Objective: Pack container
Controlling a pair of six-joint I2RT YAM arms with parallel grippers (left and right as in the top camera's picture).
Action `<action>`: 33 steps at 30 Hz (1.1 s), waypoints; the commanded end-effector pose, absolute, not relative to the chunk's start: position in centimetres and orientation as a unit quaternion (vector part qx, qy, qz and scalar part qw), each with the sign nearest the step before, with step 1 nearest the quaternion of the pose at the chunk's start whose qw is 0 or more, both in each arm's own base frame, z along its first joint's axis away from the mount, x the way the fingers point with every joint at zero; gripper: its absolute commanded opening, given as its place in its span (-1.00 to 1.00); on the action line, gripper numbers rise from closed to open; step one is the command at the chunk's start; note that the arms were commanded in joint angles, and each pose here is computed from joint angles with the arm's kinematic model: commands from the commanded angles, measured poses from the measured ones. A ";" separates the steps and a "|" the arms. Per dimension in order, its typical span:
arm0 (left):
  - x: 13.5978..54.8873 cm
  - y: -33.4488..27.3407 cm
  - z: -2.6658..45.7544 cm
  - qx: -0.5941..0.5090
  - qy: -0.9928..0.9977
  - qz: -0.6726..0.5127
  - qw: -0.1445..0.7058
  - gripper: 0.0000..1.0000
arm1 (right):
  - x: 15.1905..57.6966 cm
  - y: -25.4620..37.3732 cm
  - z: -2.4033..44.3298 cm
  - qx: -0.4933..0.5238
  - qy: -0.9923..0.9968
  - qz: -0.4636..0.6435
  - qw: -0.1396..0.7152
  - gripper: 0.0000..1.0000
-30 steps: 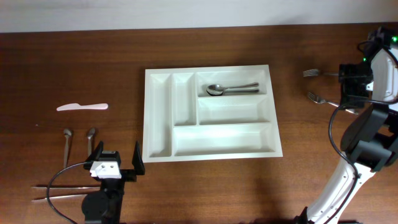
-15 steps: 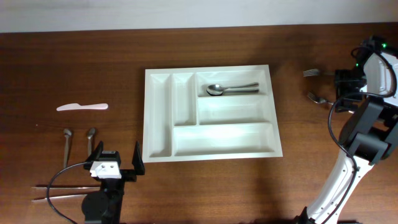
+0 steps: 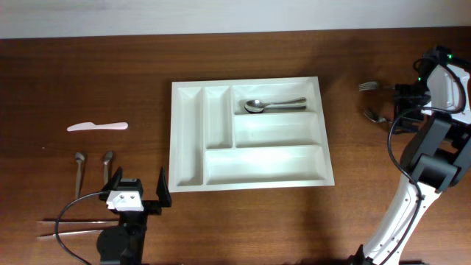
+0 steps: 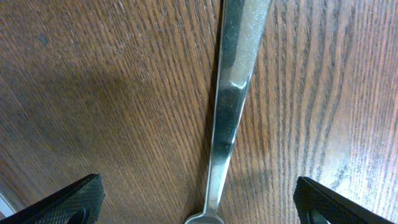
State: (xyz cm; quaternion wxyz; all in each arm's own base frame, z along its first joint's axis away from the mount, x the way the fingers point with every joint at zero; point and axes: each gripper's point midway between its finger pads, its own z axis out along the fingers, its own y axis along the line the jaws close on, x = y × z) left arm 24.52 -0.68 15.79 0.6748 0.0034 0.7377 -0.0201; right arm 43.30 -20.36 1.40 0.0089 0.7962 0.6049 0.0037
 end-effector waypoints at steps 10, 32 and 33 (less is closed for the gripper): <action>24.5 -0.5 15.7 -0.003 0.737 -0.020 0.676 0.99 | 42.1 -19.6 -1.0 0.802 0.597 -0.014 -0.013 0.98; 24.5 -0.5 15.7 -0.003 0.737 -0.020 0.676 0.99 | 41.6 -18.7 -2.1 0.802 0.597 -0.005 -0.035 -0.69; 24.5 -0.5 15.7 -0.003 0.737 -0.020 0.676 0.99 | 41.6 -18.5 -2.0 0.802 0.596 -0.001 -0.037 -0.78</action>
